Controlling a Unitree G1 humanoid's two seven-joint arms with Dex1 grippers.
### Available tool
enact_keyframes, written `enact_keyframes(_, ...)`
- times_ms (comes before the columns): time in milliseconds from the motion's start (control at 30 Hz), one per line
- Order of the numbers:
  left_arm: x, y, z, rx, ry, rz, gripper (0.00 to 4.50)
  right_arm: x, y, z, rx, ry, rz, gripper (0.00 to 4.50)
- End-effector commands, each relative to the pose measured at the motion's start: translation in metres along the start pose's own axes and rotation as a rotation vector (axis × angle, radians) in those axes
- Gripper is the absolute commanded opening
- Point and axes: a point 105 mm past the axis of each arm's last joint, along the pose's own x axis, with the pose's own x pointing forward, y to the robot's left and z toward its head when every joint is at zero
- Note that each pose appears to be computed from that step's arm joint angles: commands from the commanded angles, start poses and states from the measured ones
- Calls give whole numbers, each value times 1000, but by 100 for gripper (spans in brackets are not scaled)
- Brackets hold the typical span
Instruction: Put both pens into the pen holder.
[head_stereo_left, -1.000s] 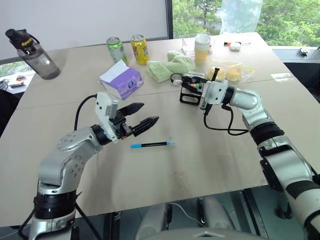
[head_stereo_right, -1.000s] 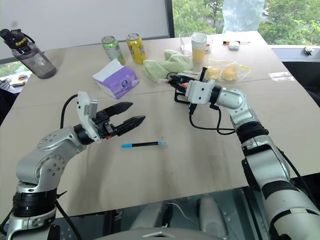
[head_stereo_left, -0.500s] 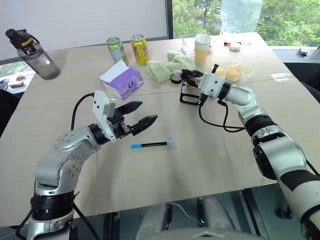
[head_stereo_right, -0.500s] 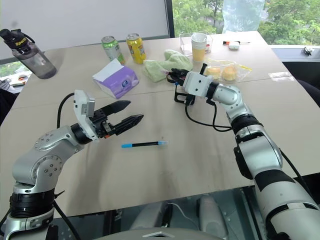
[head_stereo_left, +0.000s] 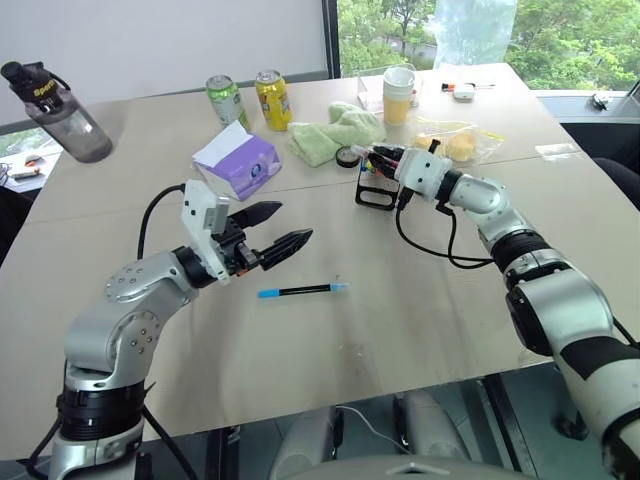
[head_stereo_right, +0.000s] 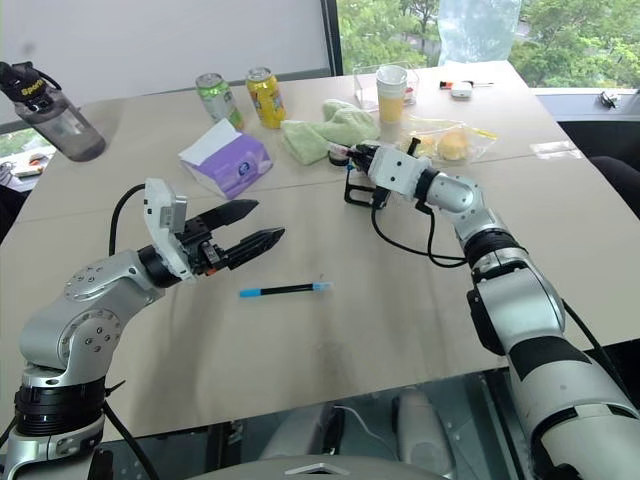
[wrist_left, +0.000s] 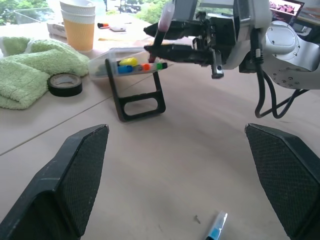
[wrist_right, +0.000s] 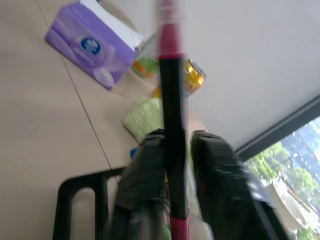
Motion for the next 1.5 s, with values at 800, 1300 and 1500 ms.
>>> enact_keyframes(800, -25, 17, -1, 62, 53, 37, 450, -34, -13, 40, 427, -123, 224, 447)
enact_keyframes(1300, -92, 32, -27, 80, 296, 65, 450, -5, 139, 94, 423, 290, 801, 447)
enact_keyframes(1500, -106, 14, -36, 54, 333, 71, 450, 1, 156, 75, 334, 310, 773, 447)
